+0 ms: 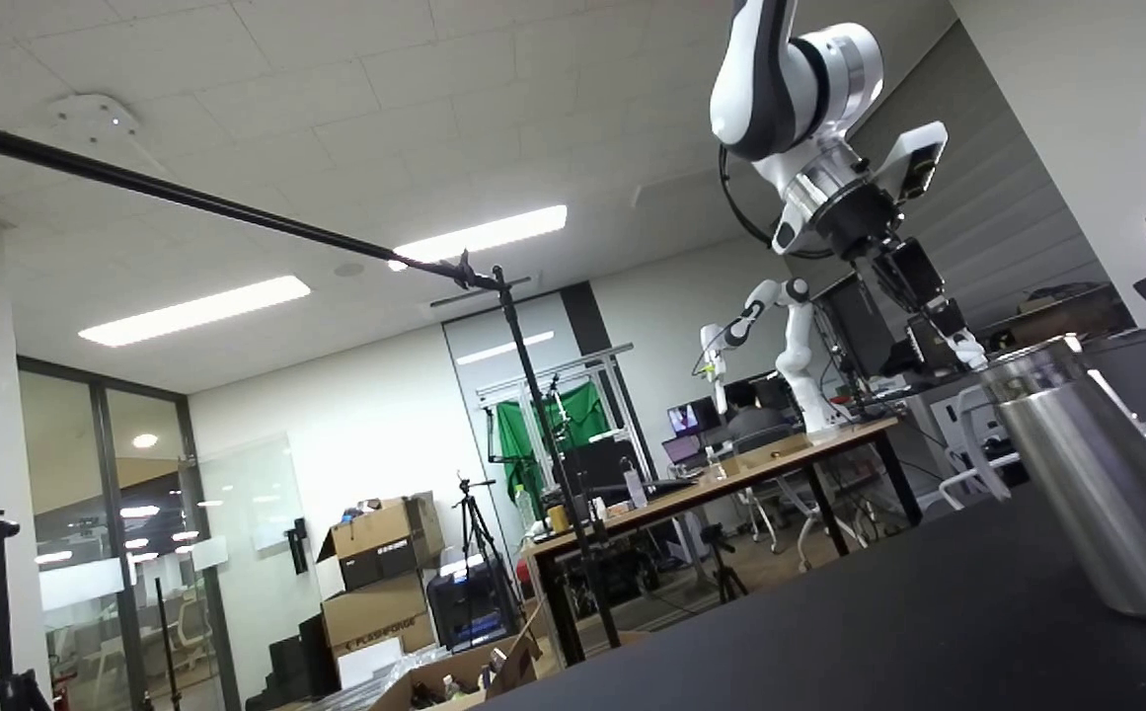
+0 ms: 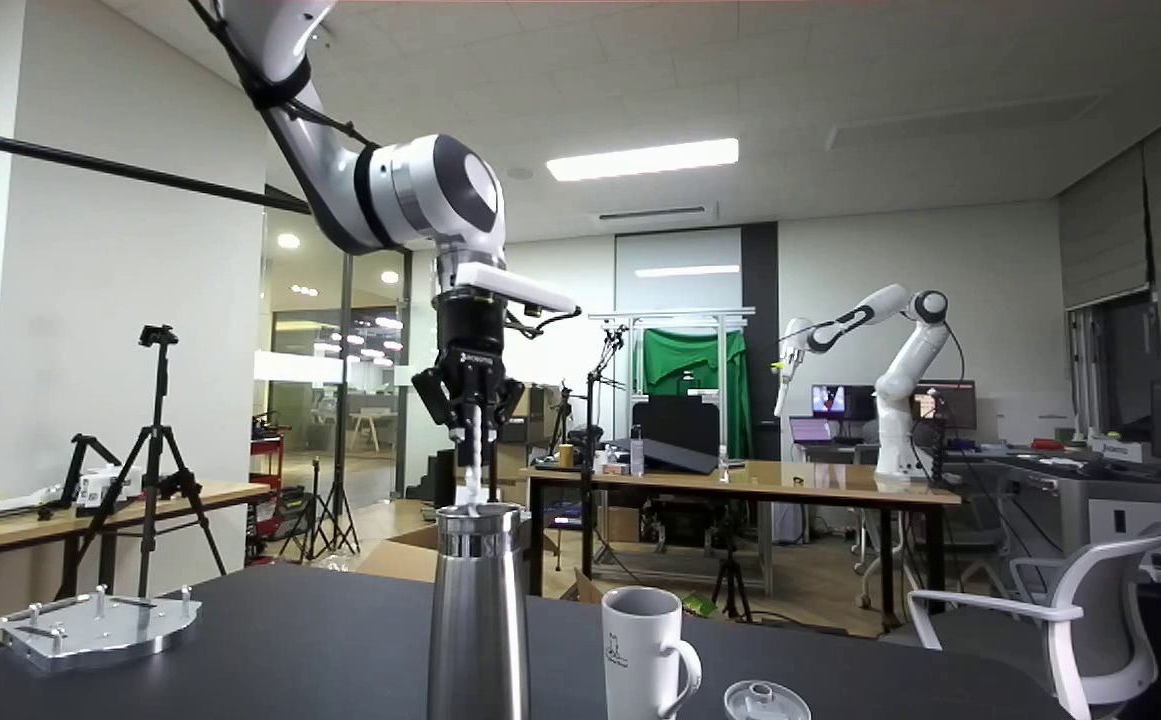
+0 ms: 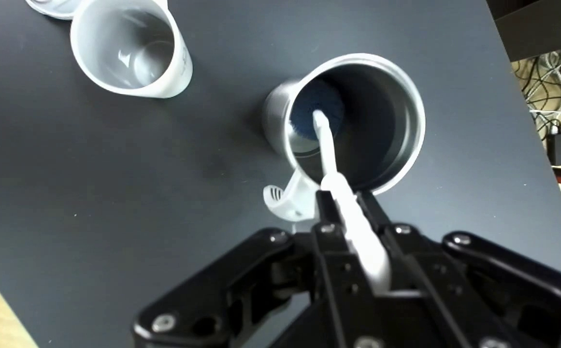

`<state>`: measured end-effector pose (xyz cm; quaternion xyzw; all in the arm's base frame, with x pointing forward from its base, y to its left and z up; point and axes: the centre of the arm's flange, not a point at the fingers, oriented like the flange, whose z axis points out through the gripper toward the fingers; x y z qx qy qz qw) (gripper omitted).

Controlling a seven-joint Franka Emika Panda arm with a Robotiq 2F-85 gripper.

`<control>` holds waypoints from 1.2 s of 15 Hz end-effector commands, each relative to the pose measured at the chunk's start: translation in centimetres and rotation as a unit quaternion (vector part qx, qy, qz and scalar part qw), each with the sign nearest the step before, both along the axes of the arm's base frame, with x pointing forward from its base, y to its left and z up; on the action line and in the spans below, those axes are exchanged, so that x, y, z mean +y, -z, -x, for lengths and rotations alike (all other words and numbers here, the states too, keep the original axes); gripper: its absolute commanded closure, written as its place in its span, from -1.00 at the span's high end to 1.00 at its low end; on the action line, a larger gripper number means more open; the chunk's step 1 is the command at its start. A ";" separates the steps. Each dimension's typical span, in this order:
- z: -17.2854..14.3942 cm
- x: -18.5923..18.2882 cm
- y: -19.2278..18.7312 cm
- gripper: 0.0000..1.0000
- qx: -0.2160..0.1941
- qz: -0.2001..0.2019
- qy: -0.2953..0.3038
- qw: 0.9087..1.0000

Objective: Pull and push the object in the bottle over and over again

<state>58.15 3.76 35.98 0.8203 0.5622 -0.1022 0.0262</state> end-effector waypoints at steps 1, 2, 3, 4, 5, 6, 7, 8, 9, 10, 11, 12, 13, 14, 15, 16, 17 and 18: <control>-0.1 0.0 1.3 -0.92 0.006 -0.002 -0.001 1.000; -0.1 0.0 0.9 -0.92 0.003 -0.001 0.002 1.000; -0.1 0.0 0.7 -0.88 0.004 0.000 0.004 1.000; 0.0 0.0 0.3 -0.19 0.003 0.000 -0.002 1.000; 0.2 -0.1 -0.3 -0.17 0.000 0.001 -0.001 1.000; 0.3 -0.1 -0.7 -0.05 -0.001 -0.001 -0.003 1.000; 0.5 -0.3 -1.6 0.07 -0.004 -0.001 -0.004 1.000; 0.6 -0.3 -2.3 0.24 -0.007 -0.001 -0.003 1.000; 0.7 -0.5 -3.2 0.35 -0.013 -0.004 -0.004 1.000; 0.8 -0.6 -4.0 0.48 -0.018 -0.004 -0.003 1.000; 0.9 -0.6 -4.7 0.63 -0.023 -0.004 -0.004 1.000; 1.0 -0.7 -5.3 0.76 -0.026 -0.002 -0.003 1.000; 1.2 -0.8 -5.8 0.91 -0.028 0.000 -0.003 1.000; 1.3 -0.8 -6.0 0.98 -0.029 0.004 0.000 1.000; 1.5 -0.9 -6.3 1.00 -0.023 0.004 -0.004 1.000; 0.9 -0.5 -5.3 0.81 -0.028 0.002 -0.002 1.000; 1.0 -0.5 -5.6 0.94 -0.027 0.002 -0.002 1.000; 1.1 -0.5 -5.7 1.00 -0.026 0.002 -0.002 1.000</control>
